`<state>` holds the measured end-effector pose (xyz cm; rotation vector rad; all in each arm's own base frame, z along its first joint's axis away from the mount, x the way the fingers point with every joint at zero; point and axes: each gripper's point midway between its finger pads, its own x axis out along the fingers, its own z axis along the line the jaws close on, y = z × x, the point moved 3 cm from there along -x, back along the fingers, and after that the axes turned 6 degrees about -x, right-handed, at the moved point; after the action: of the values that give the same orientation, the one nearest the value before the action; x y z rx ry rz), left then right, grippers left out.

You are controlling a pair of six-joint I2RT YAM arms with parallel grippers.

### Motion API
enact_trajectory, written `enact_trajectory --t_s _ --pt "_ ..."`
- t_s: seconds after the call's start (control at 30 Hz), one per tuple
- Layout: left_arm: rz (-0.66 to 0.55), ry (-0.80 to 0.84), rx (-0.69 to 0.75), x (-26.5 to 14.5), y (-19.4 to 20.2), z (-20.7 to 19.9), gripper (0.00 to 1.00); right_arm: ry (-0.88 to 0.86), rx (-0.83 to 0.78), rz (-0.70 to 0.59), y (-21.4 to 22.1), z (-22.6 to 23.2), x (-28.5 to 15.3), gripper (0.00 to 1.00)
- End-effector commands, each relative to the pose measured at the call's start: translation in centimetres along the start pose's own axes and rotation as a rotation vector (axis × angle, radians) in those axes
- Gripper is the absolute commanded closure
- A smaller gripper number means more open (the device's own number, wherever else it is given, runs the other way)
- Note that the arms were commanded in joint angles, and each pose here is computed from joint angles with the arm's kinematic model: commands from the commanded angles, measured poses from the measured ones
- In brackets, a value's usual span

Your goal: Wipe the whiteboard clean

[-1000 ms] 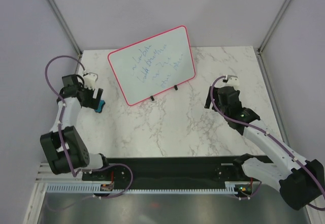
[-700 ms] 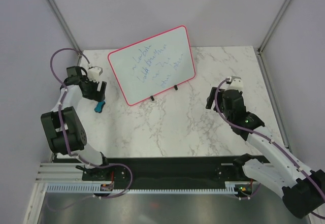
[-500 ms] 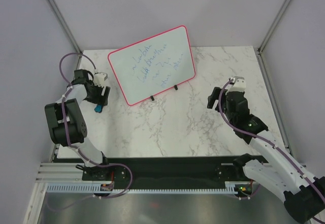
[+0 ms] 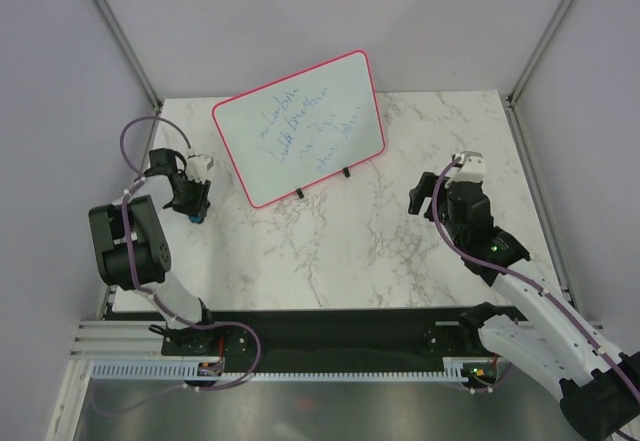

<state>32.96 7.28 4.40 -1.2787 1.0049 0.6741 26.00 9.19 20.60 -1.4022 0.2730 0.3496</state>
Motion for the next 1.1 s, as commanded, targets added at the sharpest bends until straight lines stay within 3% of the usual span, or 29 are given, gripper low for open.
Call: enact_trajectory --t_s 0.0,0.17,0.23,0.37,0.47,0.57,0.73,0.83,1.07 --pt "-0.035 0.062 0.009 -0.5 -0.2 -1.1 0.98 -0.051 0.003 -0.044 -1.4 0.9 -0.3 0.14" --pt "-0.142 0.147 0.079 -5.0 -1.2 -3.7 0.98 -0.172 -0.013 -0.044 -2.1 2.7 -0.9 0.14" --pt "-0.162 0.153 0.115 -6.8 -0.9 -4.4 0.98 -0.218 -0.008 -0.052 -2.3 3.4 -1.1 0.08" --pt "-0.263 0.135 0.192 -11.1 -1.4 -5.7 0.98 -0.447 0.004 -0.137 -3.8 6.8 -1.6 0.10" --pt "-0.346 0.136 0.217 -14.0 -2.5 -7.2 0.98 -0.491 0.005 -0.211 -4.9 8.0 -0.5 0.15" --pt "-0.386 0.129 0.266 -15.8 -4.3 -10.0 0.98 -0.444 -0.024 -0.234 -4.4 8.3 3.1 0.28" --pt "-0.421 0.070 0.382 -17.8 -8.8 -14.3 0.98 -0.446 -0.094 -0.068 -0.6 10.8 11.2 0.44" --pt "-0.449 -0.002 0.430 -18.8 -11.2 -14.8 0.98 -0.431 -0.116 -0.031 1.6 11.6 14.2 0.45" --pt "-0.451 -0.062 0.446 -16.7 -14.2 -15.0 0.98 -0.415 -0.125 0.072 4.9 14.7 18.5 0.50"
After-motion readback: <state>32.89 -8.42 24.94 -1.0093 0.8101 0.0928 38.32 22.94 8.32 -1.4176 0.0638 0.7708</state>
